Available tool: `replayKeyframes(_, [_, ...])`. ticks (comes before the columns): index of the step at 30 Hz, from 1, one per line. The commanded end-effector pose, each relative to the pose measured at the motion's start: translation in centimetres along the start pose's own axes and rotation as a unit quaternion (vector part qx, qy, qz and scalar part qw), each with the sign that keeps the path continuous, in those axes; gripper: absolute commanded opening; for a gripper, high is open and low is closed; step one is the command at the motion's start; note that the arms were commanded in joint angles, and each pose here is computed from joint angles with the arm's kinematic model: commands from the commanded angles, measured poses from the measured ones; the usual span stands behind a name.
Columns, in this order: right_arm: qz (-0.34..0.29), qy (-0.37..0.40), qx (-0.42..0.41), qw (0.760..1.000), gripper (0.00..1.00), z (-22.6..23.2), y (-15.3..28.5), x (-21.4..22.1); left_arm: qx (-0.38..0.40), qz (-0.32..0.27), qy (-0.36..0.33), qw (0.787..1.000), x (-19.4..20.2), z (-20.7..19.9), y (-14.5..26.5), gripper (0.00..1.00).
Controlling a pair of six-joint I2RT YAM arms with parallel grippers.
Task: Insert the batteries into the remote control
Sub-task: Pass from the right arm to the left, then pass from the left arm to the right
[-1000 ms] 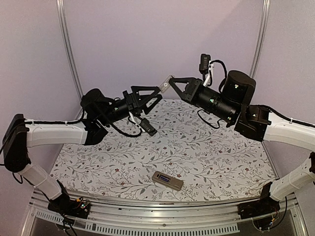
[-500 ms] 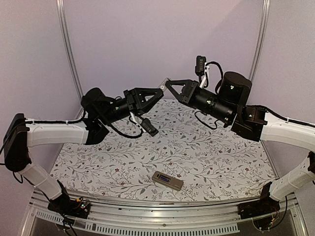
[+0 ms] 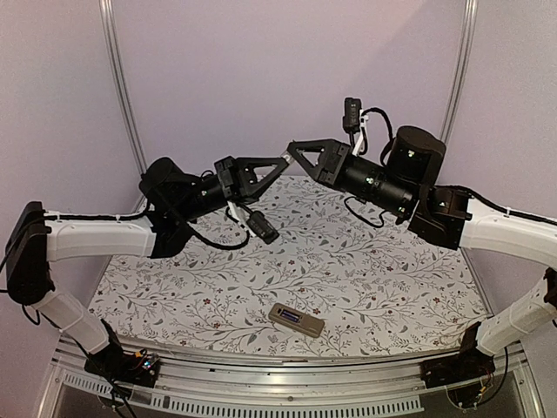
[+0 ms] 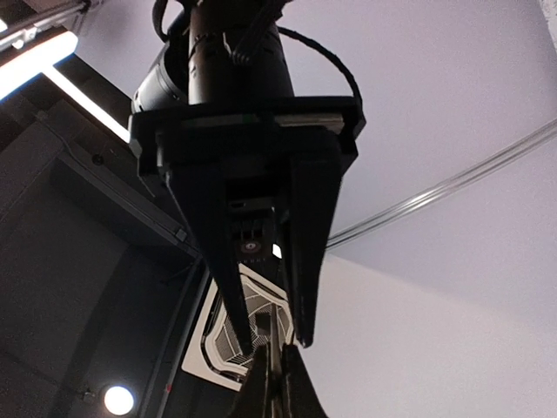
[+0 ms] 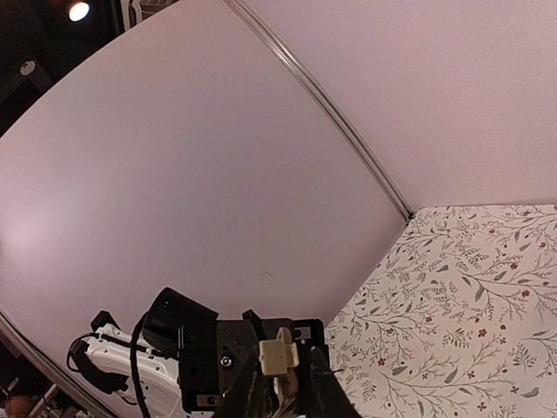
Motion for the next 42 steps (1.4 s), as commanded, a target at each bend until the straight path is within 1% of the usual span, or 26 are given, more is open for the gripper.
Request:
replayKeyframes(1, [0.013,0.064,-0.098,0.993,0.47,3.0,0.2,-0.3,-0.063,-0.029,-0.045,0.997,-1.9,3.0,0.2,0.0])
replayKeyframes(2, [0.011,0.085,-0.123,0.989,0.59,3.9,0.5,-0.4,-0.079,-0.031,-0.023,0.996,-2.1,3.8,0.3,0.0])
replayKeyframes(3, [0.011,0.113,-0.146,0.983,0.71,4.3,0.9,-0.2,-0.094,-0.034,0.017,0.995,-2.3,4.6,0.3,0.0])
replayKeyframes(4, [0.0,0.15,-0.177,0.973,0.78,5.3,1.6,-0.4,-0.116,-0.032,0.036,0.992,-2.5,5.8,0.4,0.0])
replayKeyframes(5, [-0.011,0.172,-0.206,0.963,0.84,6.0,2.3,-0.4,-0.136,-0.031,0.077,0.987,-2.7,6.9,0.5,0.0])
replayKeyframes(6, [-0.02,0.201,-0.239,0.95,0.94,6.8,3.4,-0.3,-0.149,-0.031,0.124,0.981,-2.8,7.7,0.5,0.0])
replayKeyframes(7, [-0.033,0.226,-0.271,0.935,0.98,7.7,4.4,-0.4,-0.159,-0.03,0.156,0.974,-2.8,8.5,0.5,0.0])
replayKeyframes(8, [-0.043,0.262,-0.295,0.918,0.99,8.4,5.2,-0.3,-0.169,-0.033,0.196,0.965,-2.9,9.3,0.4,0.0])
replayKeyframes(10, [-0.058,0.307,-0.316,0.896,0.99,9.0,6.1,-0.2,-0.186,-0.034,0.273,0.943,-2.7,11.0,0.2,0.0])
replayKeyframes(12, [-0.068,0.341,-0.322,0.881,0.97,9.0,6.3,0.1,-0.192,-0.037,0.344,0.918,-2.7,12.4,-0.3,0.0])
replayKeyframes(14, [-0.07,0.356,-0.332,0.871,0.92,9.0,6.4,0.5,-0.188,-0.032,0.397,0.898,-2.5,13.1,-0.9,0.0])
replayKeyframes(16, [-0.071,0.36,-0.349,0.862,0.9,9.1,6.9,0.9,-0.186,-0.029,0.435,0.881,-2.0,13.6,-1.4,0.0])
replayKeyframes(18, [-0.073,0.354,-0.362,0.859,0.87,9.3,7.3,1.1,-0.186,-0.026,0.45,0.873,-1.7,13.8,-1.8,0.0])
replayKeyframes(22, [-0.077,0.332,-0.381,0.86,0.75,9.9,7.3,0.7,-0.197,-0.022,0.435,0.878,-1.9,13.4,-2.0,0.0])
replayKeyframes(24, [-0.071,0.315,-0.387,0.864,0.73,10.3,6.9,0.4,-0.204,-0.017,0.428,0.88,-1.7,13.4,-2.2,0.0])
replayKeyframes(26, [-0.07,0.294,-0.388,0.871,0.72,10.7,6.4,-0.2,-0.203,-0.018,0.424,0.883,-1.8,13.4,-2.2,0.0])
replayKeyframes(27, [-0.067,0.282,-0.387,0.876,0.7,10.8,6.1,-0.3,-0.201,-0.022,0.416,0.887,-2.1,13.3,-2.1,0.0])
replayKeyframes(28, [-0.068,0.274,-0.384,0.879,0.66,10.9,5.8,-0.6,-0.2,-0.028,0.41,0.89,-2.4,13.2,-2.0,0.0])
replayKeyframes(29, [-0.067,0.255,-0.376,0.888,0.61,10.9,5.5,-1.0,-0.199,-0.031,0.404,0.892,-2.6,13.1,-1.9,0.0])
replayKeyframes(30, [-0.064,0.24,-0.37,0.895,0.58,10.8,5.1,-1.2,-0.199,-0.035,0.402,0.893,-2.7,13.1,-1.8,0.0])
replayKeyframes(34, [-0.067,0.206,-0.349,0.912,0.57,10.3,4.6,-1.6,-0.207,-0.04,0.391,0.896,-2.7,13.4,-1.8,0.0])
replayKeyframes(36, [-0.067,0.198,-0.35,0.913,0.57,10.4,4.7,-1.8,-0.21,-0.043,0.385,0.898,-2.8,13.5,-1.9,0.0])
replayKeyframes(38, [-0.063,0.194,-0.364,0.909,0.57,11.0,4.7,-2.0,-0.208,-0.043,0.382,0.899,-2.9,13.3,-1.9,0.0])
replayKeyframes(39, [-0.058,0.189,-0.372,0.907,0.55,11.3,4.6,-2.0,-0.207,-0.044,0.38,0.9,-3.0,13.2,-2.0,0.0])
replayKeyframes(41, [-0.045,0.178,-0.383,0.905,0.46,11.6,4.2,-1.8,-0.208,-0.044,0.374,0.903,-3.1,13.0,-2.0,0.0])
replayKeyframes(42, [-0.038,0.175,-0.387,0.904,0.44,11.6,3.9,-1.6,-0.209,-0.044,0.372,0.903,-3.0,13.0,-2.1,0.0])
Point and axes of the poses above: each gripper's point midway between its finger pads, its own y axis back along the fingers, its own z axis along the line the jaws close on, x = y × z, the point moved 4 cm from there along y, back along the fingers, and after that the axes turned 2 degrees about -y, right-handed, at the moved point
